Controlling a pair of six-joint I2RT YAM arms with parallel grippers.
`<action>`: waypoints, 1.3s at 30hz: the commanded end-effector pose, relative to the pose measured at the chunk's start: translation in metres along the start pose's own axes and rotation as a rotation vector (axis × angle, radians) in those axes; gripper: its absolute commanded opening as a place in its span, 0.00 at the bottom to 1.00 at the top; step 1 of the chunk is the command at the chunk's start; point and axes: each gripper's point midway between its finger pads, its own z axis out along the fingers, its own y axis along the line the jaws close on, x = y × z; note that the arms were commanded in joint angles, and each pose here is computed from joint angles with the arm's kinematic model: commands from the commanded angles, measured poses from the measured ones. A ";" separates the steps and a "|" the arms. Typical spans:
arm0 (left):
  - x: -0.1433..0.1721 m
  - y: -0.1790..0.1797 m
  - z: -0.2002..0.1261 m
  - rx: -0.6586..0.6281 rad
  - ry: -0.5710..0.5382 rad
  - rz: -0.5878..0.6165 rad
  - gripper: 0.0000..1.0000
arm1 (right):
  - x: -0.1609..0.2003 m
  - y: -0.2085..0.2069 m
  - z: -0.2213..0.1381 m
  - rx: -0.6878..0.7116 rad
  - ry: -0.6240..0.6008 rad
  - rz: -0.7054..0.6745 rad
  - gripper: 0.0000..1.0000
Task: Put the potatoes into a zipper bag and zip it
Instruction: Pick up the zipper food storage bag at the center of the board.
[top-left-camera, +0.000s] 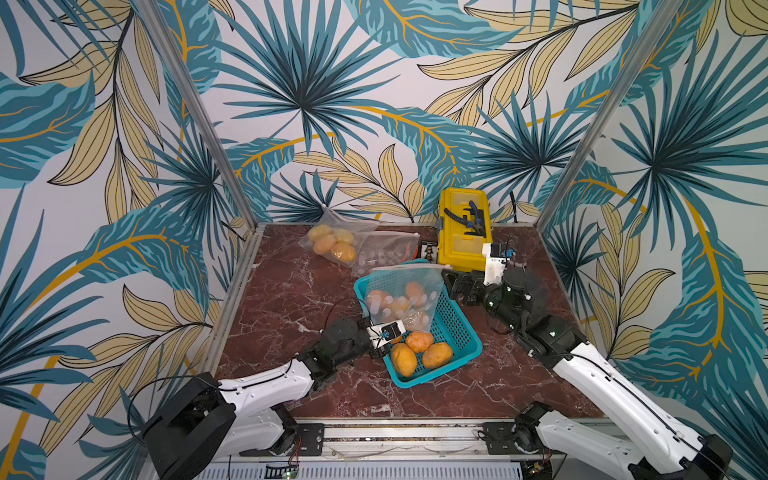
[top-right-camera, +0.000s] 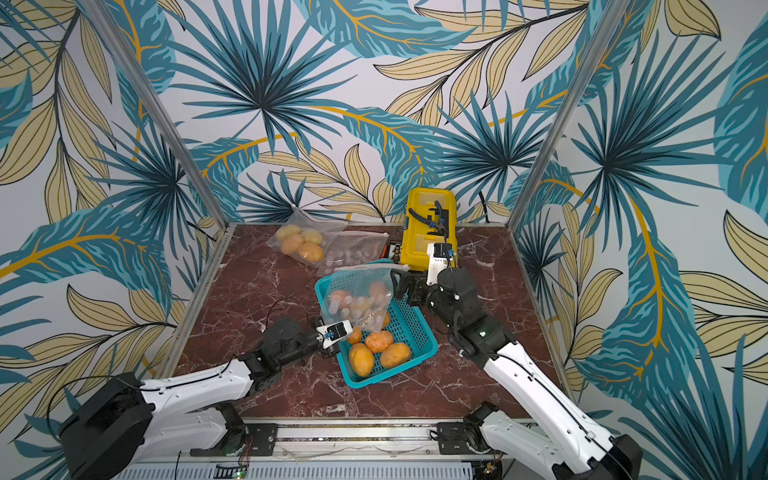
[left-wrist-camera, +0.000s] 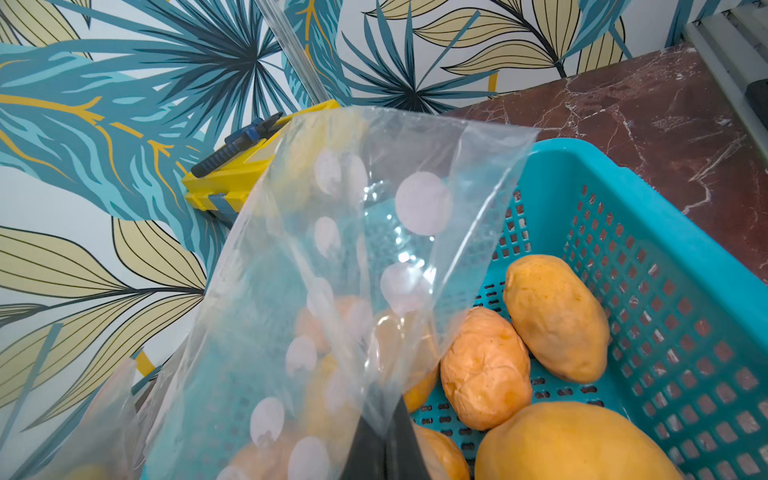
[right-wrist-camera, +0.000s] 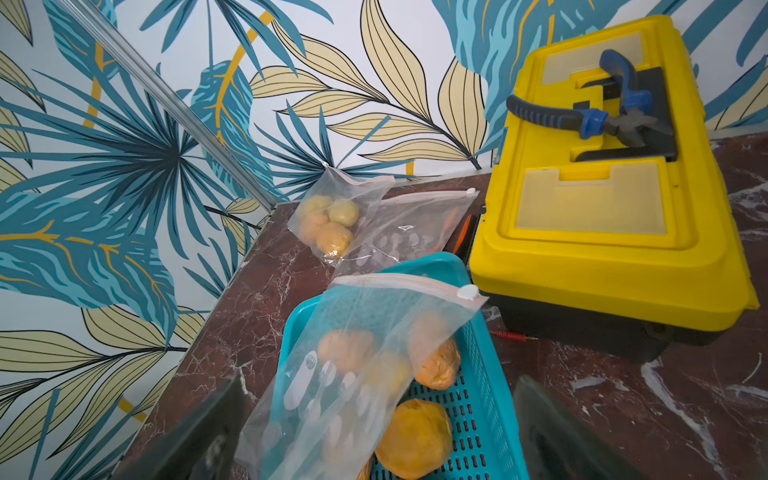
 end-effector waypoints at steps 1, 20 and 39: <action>-0.008 -0.003 0.000 -0.012 -0.048 0.038 0.00 | 0.016 -0.008 0.019 0.015 0.075 0.038 0.99; -0.002 -0.003 0.001 -0.030 -0.024 0.041 0.00 | 0.029 -0.043 0.058 -0.050 0.166 0.290 0.96; -0.006 -0.001 0.001 -0.032 -0.035 0.045 0.00 | 0.049 -0.049 0.060 -0.056 0.195 0.322 0.97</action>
